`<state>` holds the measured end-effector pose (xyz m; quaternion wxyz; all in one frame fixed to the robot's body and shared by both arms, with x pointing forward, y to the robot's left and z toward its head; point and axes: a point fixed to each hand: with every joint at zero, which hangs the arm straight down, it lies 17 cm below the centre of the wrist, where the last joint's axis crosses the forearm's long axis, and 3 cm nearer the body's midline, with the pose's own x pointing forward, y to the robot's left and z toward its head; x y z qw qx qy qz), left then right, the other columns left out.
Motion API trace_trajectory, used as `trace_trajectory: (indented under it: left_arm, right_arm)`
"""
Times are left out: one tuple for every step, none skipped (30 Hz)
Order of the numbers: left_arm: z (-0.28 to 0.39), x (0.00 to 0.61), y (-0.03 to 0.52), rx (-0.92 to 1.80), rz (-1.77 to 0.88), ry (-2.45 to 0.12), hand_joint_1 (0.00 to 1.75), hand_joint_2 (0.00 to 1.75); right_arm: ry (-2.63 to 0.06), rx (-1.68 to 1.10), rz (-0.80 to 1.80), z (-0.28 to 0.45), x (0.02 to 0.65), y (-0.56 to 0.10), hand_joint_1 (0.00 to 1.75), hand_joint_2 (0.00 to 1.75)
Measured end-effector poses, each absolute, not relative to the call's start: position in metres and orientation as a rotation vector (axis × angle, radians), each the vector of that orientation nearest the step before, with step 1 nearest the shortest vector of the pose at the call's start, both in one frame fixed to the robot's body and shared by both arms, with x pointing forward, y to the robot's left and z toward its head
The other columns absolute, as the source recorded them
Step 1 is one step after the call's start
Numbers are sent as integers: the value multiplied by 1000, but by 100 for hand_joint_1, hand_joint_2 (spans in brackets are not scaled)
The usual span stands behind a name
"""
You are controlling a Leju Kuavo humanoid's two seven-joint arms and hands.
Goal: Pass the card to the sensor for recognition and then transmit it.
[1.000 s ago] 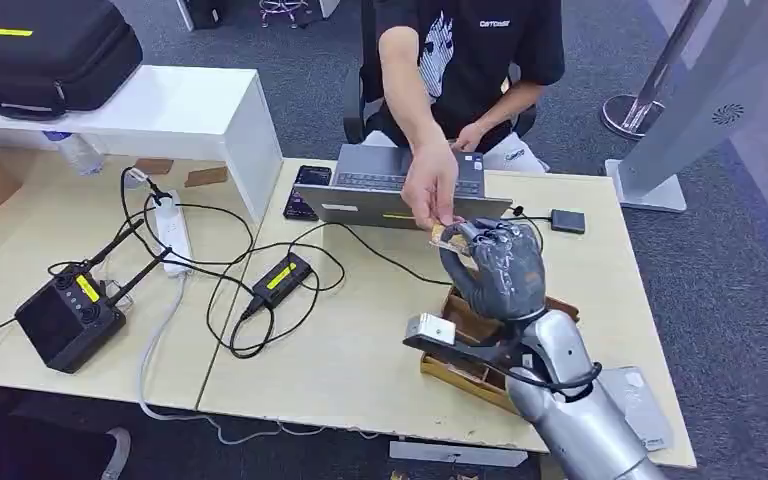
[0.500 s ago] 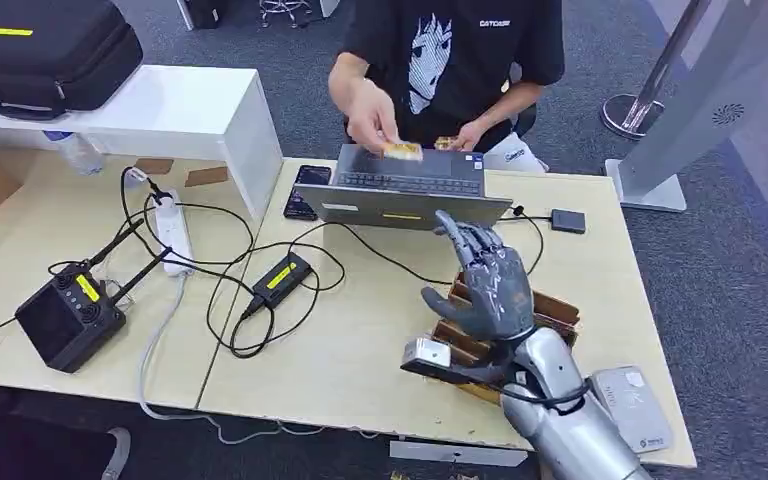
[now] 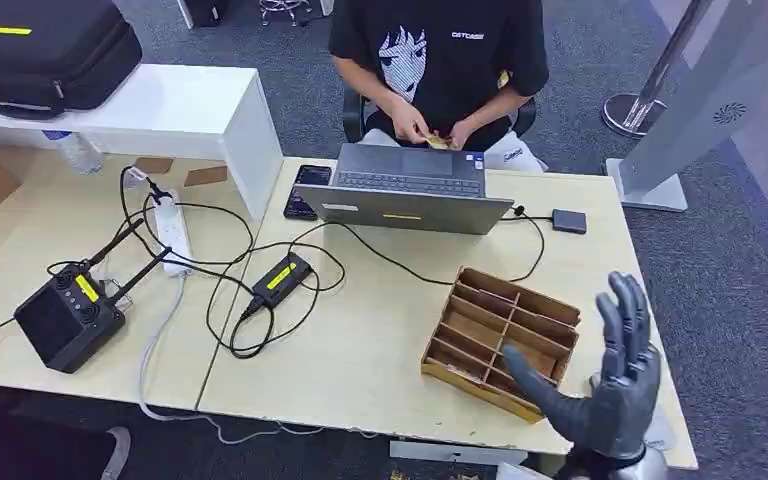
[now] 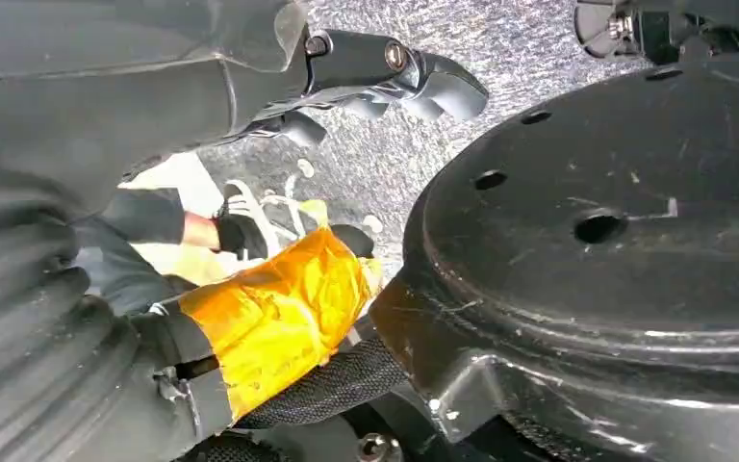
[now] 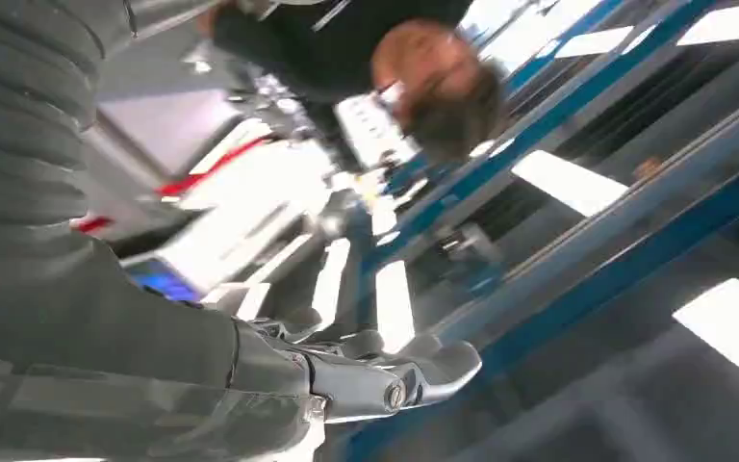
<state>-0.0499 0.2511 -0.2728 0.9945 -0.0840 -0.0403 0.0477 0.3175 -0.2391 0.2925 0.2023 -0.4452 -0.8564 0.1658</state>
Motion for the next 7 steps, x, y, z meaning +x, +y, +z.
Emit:
trace_trajectory:
  left_arm:
    - [-273, -50, 251, -168, 99, -81, 0, 175]
    - [-273, -50, 250, -168, 101, -81, 0, 175]
    - [-273, -50, 250, -169, 102, -81, 0, 175]
    - [-273, -50, 250, -168, 103, -81, 0, 175]
    - [-273, -50, 250, -169, 105, -81, 0, 175]
    - [-273, -49, 249, -170, 108, -82, 0, 175]
    - [-273, -49, 249, -170, 112, -82, 0, 175]
  right_arm:
    - [-2376, -1265, 454, 293, 313, -246, 0, 175]
    - [-2365, -1275, 445, 293, 309, -250, 0, 175]
    - [-2357, -1287, 434, 294, 305, -254, 0, 175]
    - [-2352, -1299, 430, 295, 302, -258, 0, 175]
    - [-2347, -1309, 427, 296, 300, -260, 0, 175]
    - [-2342, -1319, 423, 296, 298, -263, 0, 175]
    - [-2336, -1320, 404, 297, 296, -267, 0, 175]
